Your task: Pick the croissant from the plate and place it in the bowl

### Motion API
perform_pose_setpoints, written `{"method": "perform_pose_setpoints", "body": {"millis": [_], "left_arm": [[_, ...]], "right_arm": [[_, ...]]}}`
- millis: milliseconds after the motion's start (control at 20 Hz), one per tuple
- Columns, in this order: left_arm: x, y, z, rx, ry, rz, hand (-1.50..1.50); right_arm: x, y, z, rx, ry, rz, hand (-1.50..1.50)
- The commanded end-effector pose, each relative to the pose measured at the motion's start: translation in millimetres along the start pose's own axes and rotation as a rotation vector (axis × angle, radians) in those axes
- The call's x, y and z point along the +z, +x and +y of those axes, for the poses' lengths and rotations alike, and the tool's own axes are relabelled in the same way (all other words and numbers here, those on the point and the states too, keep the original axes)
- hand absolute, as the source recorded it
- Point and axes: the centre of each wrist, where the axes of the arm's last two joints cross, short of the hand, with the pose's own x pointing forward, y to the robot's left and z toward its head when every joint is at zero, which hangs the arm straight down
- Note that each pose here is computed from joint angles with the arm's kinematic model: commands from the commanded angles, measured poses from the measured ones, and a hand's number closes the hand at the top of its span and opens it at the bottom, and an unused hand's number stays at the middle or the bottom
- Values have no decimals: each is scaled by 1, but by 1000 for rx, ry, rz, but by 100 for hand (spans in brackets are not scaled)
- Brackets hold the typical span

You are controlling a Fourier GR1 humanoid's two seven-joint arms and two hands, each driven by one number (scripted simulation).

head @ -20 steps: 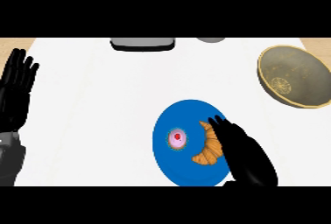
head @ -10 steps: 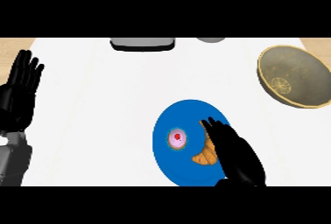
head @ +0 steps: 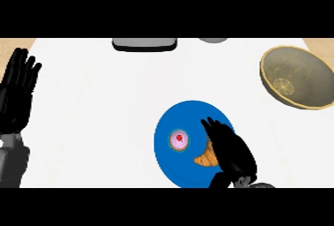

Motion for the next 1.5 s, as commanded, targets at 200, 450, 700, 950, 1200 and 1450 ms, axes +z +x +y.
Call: {"method": "perform_pose_setpoints", "body": {"millis": [200,450,700,950,1200,1450], "left_arm": [[9,-5,18,4,-2,7,0],[1,1,11,-7,10,-24,0],[-1,-12,9,-5,-9,4,0],[6,3,18,3,6,7,0],[7,-21,14,-10,20,0,0],[3,-5,21,0,53,6,0]], "right_arm": [[-6,-8,26,-4,28,47,-150],[-31,-11,12,-5,28,100,-150],[-37,-29,12,40,23,32,150],[-33,-38,31,42,-71,-19,150],[-45,-27,37,64,-107,-23,150],[-6,-227,-74,163,-133,226,150]]}}
